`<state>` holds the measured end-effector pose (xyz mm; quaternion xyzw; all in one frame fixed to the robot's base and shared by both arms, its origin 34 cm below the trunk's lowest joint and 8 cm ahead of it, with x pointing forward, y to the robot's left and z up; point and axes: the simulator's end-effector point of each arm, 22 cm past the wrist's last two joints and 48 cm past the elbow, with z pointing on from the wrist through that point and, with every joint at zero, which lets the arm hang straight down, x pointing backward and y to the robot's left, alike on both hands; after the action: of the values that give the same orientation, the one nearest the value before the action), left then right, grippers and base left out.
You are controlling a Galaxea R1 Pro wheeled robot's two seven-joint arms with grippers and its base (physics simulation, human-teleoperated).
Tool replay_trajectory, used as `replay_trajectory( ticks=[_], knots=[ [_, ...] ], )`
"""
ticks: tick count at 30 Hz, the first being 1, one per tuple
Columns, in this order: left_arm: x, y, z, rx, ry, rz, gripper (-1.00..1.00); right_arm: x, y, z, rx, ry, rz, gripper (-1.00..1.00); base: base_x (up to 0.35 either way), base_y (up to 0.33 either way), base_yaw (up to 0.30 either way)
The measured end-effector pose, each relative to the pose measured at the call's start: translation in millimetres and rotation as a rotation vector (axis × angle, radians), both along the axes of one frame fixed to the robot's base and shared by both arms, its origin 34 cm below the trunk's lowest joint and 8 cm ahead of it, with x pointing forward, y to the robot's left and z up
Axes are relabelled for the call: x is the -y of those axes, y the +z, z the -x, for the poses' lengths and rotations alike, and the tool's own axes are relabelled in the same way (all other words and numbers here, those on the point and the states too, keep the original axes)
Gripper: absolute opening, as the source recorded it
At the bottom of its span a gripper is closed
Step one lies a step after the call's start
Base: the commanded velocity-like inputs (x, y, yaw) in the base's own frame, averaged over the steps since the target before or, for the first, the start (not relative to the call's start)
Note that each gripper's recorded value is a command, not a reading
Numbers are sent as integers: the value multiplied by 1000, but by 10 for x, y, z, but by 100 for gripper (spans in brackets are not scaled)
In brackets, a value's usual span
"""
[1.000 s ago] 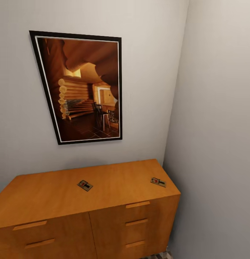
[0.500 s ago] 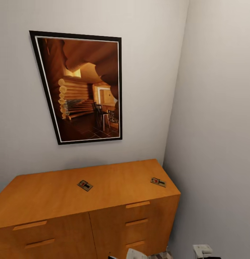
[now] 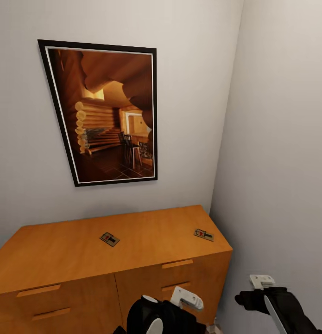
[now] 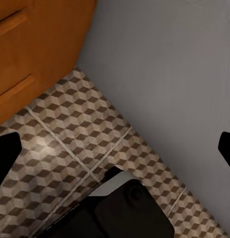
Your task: Take the four mousetraps from the cabinet in the bathroom and place them on the bathroom floor. Make sure all four end up on the same floor surface, and ensure that at least two of them are either under or directly next to the same bathroom sink.
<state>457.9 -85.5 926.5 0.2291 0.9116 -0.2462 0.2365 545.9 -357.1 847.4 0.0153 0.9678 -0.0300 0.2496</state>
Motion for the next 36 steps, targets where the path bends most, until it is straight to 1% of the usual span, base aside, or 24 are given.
replay_trajectory(
  ticks=[1,3,4,5,6,9,10,11,13,14,15,16,18,20,21,22,23,24,27,29,30,32,33,36],
  knots=[
    [2,93,-54,16,-4,5,100,-10,124,-26,7,0,2,100,0,0,0],
    [-3,208,-164,42,-3,9,100,-19,211,-23,3,-1,3,100,0,0,0],
    [-19,339,-311,71,2,15,100,-27,271,-22,-5,-2,3,100,0,0,0],
    [-31,414,-399,86,6,20,100,-31,308,-42,-2,-2,3,100,0,0,0],
    [-71,553,-574,114,21,28,100,-33,408,-134,24,-2,4,100,0,0,0],
    [-146,785,-848,149,52,53,100,-41,610,-335,72,0,6,100,0,0,0],
    [-230,1022,-1105,181,85,80,100,-67,821,-550,120,1,1,100,0,0,0],
    [-249,1148,-1211,197,94,97,100,-75,915,-640,140,1,0,100,0,0,0],
    [-343,1577,-1563,255,124,141,100,-93,1217,-929,201,-1,-2,100,0,0,0],
    [-414,1777,-1735,284,140,153,100,-88,1335,-1046,221,-5,1,100,0,0,0],
    [-459,1876,-1821,299,149,158,100,-82,1383,-1097,229,-8,3,100,0,0,0],
    [-569,2027,-1976,324,171,159,100,-69,1439,-1172,236,-15,8,100,0,0,0],
    [-703,2167,-2128,347,195,159,100,-68,1464,-1231,236,-23,11,100,0,0,0],
    [-993,2313,-2380,376,243,137,100,-134,1447,-1318,223,-38,9,100,0,0,0],
    [-1062,2329,-2432,378,255,132,100,-159,1445,-1340,220,-41,9,100,0,0,0],
    [-1209,2318,-2531,378,277,109,100,-222,1457,-1396,218,-45,5,100,0,0,0],
    [-1379,2271,-2625,372,302,82,100,-294,1490,-1461,220,-48,1,100,0,0,0],
    [-1475,2238,-2671,365,314,69,100,-330,1510,-1494,221,-50,1,100,0,0,0],
    [-2116,1931,-2879,318,397,-37,100,-649,1632,-1682,229,-43,-15,100,0,0,0],
    [-2346,1806,-2916,296,426,-68,100,-773,1663,-1729,229,-36,-20,100,0,0,0],
    [-2583,1682,-2943,274,455,-103,100,-897,1680,-1771,225,-26,-23,100,0,0,0],
    [-2800,1592,-2956,254,482,-123,100,-1000,1689,-1801,219,-17,-19,100,0,0,0],
    [-2978,1535,-2962,242,503,-142,100,-1097,1700,-1831,214,-8,-16,100,0,0,0],
    [-3207,1489,-2959,231,526,-167,100,-1269,1752,-1879,214,12,-6,100,0,0,0]
  ],
)
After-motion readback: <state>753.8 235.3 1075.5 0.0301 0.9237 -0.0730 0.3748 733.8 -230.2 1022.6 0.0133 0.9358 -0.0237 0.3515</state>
